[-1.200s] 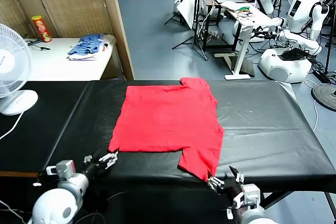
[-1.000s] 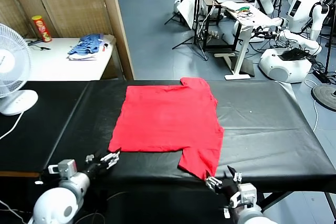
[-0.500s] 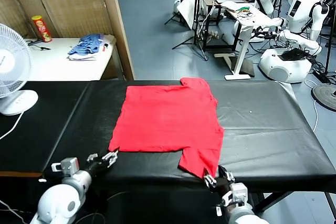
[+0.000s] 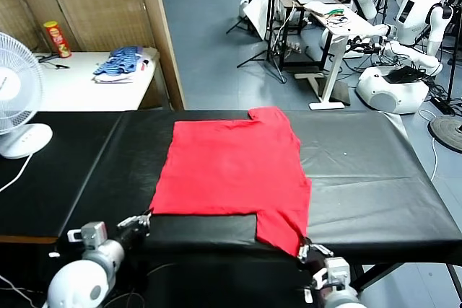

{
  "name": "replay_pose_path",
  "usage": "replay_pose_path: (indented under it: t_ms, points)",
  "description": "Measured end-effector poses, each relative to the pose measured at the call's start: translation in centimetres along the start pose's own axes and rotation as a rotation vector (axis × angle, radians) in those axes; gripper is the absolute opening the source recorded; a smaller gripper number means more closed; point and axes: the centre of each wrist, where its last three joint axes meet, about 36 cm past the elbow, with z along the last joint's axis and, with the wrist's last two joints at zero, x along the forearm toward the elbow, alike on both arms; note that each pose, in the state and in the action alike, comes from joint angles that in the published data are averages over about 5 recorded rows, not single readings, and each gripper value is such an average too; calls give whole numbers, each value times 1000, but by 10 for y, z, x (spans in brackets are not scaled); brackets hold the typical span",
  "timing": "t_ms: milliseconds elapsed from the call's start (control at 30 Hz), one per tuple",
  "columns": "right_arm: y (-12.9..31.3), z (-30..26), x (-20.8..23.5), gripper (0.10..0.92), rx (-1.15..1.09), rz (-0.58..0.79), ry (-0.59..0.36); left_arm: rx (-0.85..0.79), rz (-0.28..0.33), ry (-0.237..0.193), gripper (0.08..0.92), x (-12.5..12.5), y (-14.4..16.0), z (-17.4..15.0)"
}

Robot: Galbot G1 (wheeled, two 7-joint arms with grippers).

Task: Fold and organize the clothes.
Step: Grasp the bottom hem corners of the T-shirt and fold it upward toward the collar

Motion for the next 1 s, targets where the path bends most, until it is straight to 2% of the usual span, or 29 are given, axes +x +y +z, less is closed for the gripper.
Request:
replay_pose_path:
  t_ms: [233,333,467,633,833,900,1000]
  points:
    - [-24,0,-65,122,28,-7,-85,42,13,-119,125,-18,-6,-12]
    - [-32,-1,-92,122,39,-5,-105,57,-6,-167,125,-31,-6,-19]
    - [-38,-2,-125,122,48,2,-104,71,-32,-209,125,-52,-4,-27]
    - [-42,-6,-163,122,63,8,-98,51,-48,-235,125,-78,-1,-33]
    - [-45,-14,-195,124,74,-4,-81,4,-72,-232,125,-101,5,-34]
    - [-47,-17,-199,150,73,-21,-64,-11,-81,-228,125,-108,6,-33]
    - [-52,-19,-197,272,78,-51,-46,-28,-90,-215,125,-117,6,-32]
